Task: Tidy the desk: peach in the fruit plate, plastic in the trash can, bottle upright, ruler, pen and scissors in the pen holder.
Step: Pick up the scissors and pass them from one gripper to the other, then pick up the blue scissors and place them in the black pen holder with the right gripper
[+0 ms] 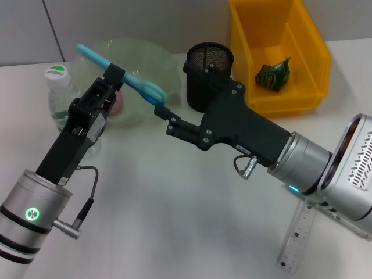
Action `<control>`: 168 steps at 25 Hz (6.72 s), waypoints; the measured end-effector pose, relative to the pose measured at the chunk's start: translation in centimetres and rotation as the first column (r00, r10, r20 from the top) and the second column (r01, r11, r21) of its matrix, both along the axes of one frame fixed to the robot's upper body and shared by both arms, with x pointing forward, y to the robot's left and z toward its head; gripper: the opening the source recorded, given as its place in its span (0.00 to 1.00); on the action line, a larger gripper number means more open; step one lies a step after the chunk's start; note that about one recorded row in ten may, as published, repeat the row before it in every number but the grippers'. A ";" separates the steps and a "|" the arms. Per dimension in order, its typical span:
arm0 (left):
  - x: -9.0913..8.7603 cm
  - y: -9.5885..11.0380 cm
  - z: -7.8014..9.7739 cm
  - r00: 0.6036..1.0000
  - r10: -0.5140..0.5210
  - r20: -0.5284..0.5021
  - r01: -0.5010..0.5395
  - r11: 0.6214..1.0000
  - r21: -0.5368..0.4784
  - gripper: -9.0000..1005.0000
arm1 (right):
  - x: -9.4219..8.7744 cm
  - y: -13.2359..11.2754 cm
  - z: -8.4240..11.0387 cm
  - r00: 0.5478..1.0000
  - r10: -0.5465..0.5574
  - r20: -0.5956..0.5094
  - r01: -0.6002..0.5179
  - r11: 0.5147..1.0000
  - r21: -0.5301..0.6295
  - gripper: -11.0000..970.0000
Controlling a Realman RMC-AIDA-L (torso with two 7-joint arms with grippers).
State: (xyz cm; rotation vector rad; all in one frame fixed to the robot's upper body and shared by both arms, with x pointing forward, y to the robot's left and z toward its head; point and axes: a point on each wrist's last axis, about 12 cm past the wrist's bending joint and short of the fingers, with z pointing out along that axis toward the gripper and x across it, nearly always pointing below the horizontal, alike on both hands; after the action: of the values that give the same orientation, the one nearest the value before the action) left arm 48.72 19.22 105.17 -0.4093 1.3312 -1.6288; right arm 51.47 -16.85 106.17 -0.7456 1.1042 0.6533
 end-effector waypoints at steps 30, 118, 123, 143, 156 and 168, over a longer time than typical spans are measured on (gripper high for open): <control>0.3 -0.4 0.2 1.000 0.003 -0.003 -0.003 1.000 -0.008 0.24 | 0.3 1.3 0.4 0.999 0.038 0.026 -0.037 0.999 -0.026 0.78; 0.1 -0.5 0.3 1.000 -0.019 0.015 0.019 1.000 -0.003 0.29 | 1.2 2.6 0.6 0.999 0.038 0.002 -0.038 0.998 -0.041 0.11; 0.0 -0.4 0.1 1.000 -0.012 0.008 0.012 1.000 -0.007 0.35 | 1.1 2.5 0.5 0.999 0.035 0.001 -0.035 0.999 -0.039 0.11; -0.1 0.3 0.0 1.000 0.006 0.017 -0.006 1.000 0.003 0.73 | 0.9 2.0 0.6 1.000 0.014 0.000 -0.014 1.000 -0.009 0.13; 1.3 3.4 0.9 0.954 -0.219 0.206 0.139 0.929 0.343 0.74 | 2.9 -3.9 1.9 0.979 -0.023 -0.204 0.074 0.966 0.247 0.14; 0.6 5.8 0.0 0.841 -0.498 0.210 0.221 0.672 0.707 0.74 | 3.5 -12.0 3.6 0.869 0.098 -0.485 0.056 0.955 0.292 0.16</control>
State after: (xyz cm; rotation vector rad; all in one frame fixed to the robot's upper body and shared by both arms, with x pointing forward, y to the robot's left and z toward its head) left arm 49.29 25.01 105.20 0.6396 1.6278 -1.3136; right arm 54.94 -28.82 109.77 -0.3289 1.4249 1.0437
